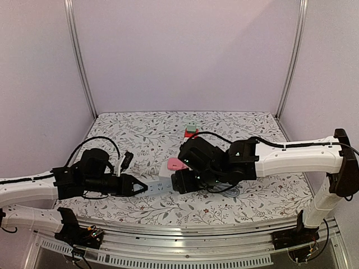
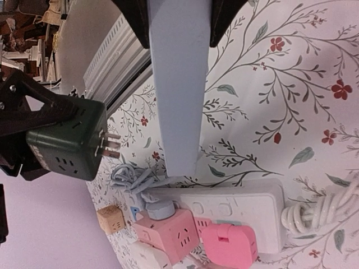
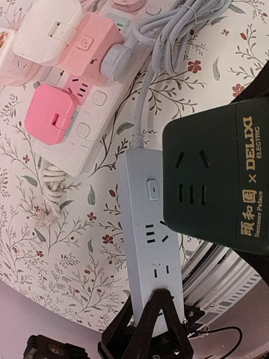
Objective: Pull the plug off the socket
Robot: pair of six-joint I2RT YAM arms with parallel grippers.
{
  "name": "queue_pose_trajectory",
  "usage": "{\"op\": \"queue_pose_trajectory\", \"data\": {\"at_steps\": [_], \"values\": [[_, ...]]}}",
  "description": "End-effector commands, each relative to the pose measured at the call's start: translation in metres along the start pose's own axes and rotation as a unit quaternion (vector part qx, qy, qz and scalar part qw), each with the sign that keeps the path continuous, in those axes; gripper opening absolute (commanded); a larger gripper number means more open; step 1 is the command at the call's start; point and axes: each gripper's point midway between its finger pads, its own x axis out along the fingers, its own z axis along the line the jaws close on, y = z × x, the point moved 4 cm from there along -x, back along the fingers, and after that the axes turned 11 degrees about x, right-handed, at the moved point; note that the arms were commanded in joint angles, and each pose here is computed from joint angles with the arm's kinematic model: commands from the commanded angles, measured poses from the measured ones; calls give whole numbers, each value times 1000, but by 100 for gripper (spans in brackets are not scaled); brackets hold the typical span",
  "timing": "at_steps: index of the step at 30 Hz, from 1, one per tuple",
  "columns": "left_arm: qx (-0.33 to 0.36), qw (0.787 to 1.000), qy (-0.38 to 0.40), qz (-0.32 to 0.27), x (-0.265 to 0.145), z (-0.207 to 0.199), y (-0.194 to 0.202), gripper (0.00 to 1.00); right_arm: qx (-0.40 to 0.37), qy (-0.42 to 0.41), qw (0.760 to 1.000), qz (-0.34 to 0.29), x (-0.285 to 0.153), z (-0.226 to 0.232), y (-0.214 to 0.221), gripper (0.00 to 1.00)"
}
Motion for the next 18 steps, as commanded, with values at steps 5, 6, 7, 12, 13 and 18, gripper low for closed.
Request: {"op": "queue_pose_trajectory", "data": {"at_steps": [5,6,7,12,13,18], "values": [[-10,1000,-10,-8,-6,11,5,0,38,61,994,-79,-47,-66,-33,15],[-10,1000,-9,-6,-6,11,5,0,42,75,993,-81,-50,-79,-34,15],[-10,1000,-8,-5,-5,11,5,0,49,92,991,-85,-52,-92,-36,15],[-8,1000,-4,0,-4,11,6,0,91,143,980,-102,-66,-153,-44,15],[-10,1000,-4,2,-3,12,7,0,97,149,978,-107,-69,-163,-47,15],[-16,1000,-4,8,-1,15,10,0,119,182,968,-123,-75,-199,-63,15]]}}
